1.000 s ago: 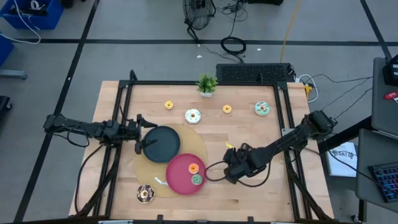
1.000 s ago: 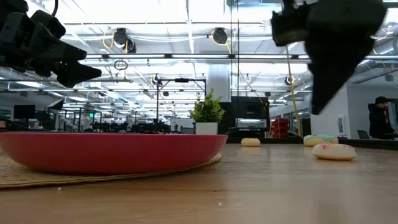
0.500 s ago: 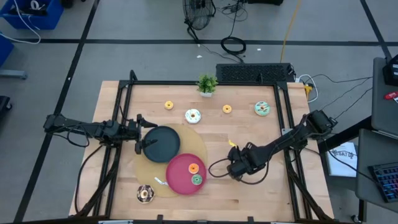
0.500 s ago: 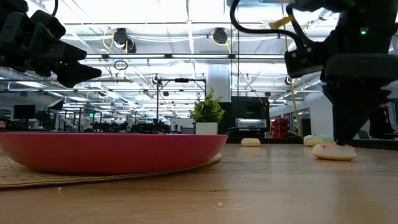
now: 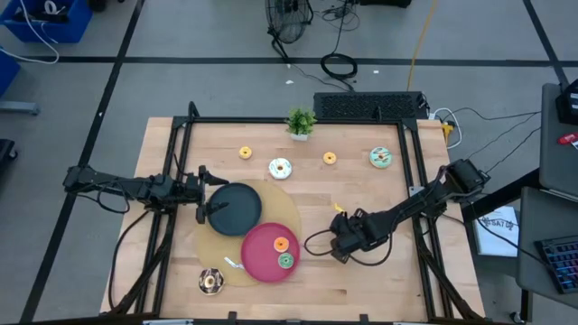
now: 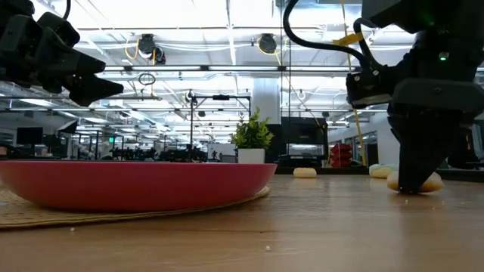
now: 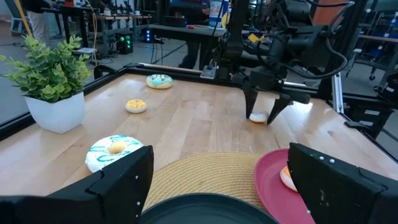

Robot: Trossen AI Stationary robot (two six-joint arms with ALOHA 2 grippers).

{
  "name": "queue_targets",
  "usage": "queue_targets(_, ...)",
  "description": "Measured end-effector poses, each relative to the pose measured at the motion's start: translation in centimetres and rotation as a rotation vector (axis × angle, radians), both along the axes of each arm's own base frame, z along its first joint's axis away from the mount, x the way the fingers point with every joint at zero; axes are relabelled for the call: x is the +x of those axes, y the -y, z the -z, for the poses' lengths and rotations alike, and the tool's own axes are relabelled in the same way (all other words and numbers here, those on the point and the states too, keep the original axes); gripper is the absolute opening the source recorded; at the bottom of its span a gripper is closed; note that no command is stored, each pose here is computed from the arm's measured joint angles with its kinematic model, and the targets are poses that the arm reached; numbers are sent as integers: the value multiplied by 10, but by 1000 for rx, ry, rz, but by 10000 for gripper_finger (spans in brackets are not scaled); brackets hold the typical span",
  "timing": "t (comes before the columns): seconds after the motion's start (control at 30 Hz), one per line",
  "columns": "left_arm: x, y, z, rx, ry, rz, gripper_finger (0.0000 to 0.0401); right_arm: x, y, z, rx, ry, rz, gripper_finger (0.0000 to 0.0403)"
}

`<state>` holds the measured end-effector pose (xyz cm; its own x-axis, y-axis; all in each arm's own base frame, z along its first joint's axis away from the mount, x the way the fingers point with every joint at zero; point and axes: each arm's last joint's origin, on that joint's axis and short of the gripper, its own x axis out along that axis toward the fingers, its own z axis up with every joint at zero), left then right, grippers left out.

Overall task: Pick & Place donuts
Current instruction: Put the small white donut into the pink plate

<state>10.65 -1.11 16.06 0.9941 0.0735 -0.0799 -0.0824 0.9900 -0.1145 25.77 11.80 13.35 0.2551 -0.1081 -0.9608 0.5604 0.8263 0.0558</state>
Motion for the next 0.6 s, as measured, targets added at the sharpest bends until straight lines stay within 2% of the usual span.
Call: queue_targets(0.6,0,0,0,0,0,0,365,-1,4,3,43,-32,18,247)
